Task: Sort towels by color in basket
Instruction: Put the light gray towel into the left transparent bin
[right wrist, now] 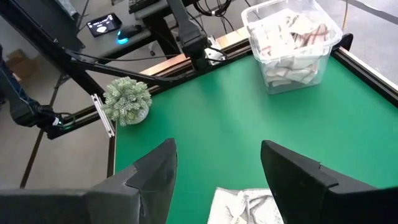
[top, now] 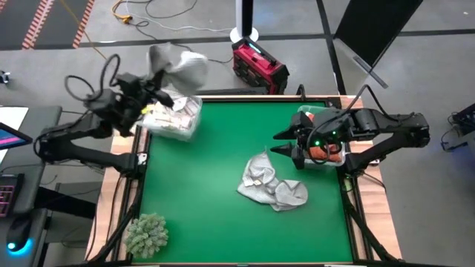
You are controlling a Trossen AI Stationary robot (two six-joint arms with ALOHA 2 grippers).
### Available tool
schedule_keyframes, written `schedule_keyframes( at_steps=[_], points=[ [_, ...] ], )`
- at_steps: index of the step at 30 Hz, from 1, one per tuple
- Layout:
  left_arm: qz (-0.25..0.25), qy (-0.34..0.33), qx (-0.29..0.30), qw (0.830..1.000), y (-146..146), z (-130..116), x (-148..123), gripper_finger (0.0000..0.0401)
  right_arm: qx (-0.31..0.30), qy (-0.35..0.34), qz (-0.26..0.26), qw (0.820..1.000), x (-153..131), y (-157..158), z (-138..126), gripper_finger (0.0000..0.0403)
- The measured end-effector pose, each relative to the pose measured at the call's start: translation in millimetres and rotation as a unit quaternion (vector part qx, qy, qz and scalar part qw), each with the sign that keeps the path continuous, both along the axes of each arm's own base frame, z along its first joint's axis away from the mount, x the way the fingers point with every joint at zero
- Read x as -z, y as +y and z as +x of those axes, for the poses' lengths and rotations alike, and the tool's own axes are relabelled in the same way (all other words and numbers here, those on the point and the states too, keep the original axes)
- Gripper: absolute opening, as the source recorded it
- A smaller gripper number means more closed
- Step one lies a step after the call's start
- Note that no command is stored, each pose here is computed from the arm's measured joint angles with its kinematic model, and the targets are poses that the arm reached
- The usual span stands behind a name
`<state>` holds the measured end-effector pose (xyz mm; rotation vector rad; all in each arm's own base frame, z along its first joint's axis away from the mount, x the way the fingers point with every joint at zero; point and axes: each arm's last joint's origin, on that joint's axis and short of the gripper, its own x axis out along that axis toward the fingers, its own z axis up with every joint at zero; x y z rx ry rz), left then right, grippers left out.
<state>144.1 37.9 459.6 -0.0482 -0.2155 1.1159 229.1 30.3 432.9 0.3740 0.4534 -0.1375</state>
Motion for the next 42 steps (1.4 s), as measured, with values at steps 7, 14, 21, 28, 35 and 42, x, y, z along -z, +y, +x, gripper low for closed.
schedule_keyframes(
  at_steps=[7,14,21,28,35,42],
  points=[
    [-0.076,0.09,-0.067,0.991,12.3,-8.7,32.9,0.0014,0.0,0.0,0.0,1.0,0.0,0.0,0.1,0.026],
    [-0.189,0.172,-0.133,0.958,35.6,-2.0,77.3,0.0014,0.0,-0.004,0.0,1.0,-0.6,0.1,0.4,0.026],
    [-0.22,0.156,-0.079,0.96,56.2,21.3,82.0,0.0014,-0.002,-0.008,0.001,1.0,-1.4,0.9,0.6,0.026],
    [-0.359,0.19,-0.144,0.903,89.7,15.0,117.3,0.0013,-0.012,-0.007,0.004,1.0,-0.9,6.9,0.5,0.026],
    [-0.469,0.305,-0.091,0.824,128.9,28.8,160.4,0.0013,-0.005,-0.007,0.004,1.0,-0.3,9.4,1.0,0.026],
    [-0.515,0.434,-0.122,0.729,155.7,36.3,206.4,0.0014,0.006,-0.008,0.021,1.0,-0.3,9.3,1.0,0.026]
  ],
)
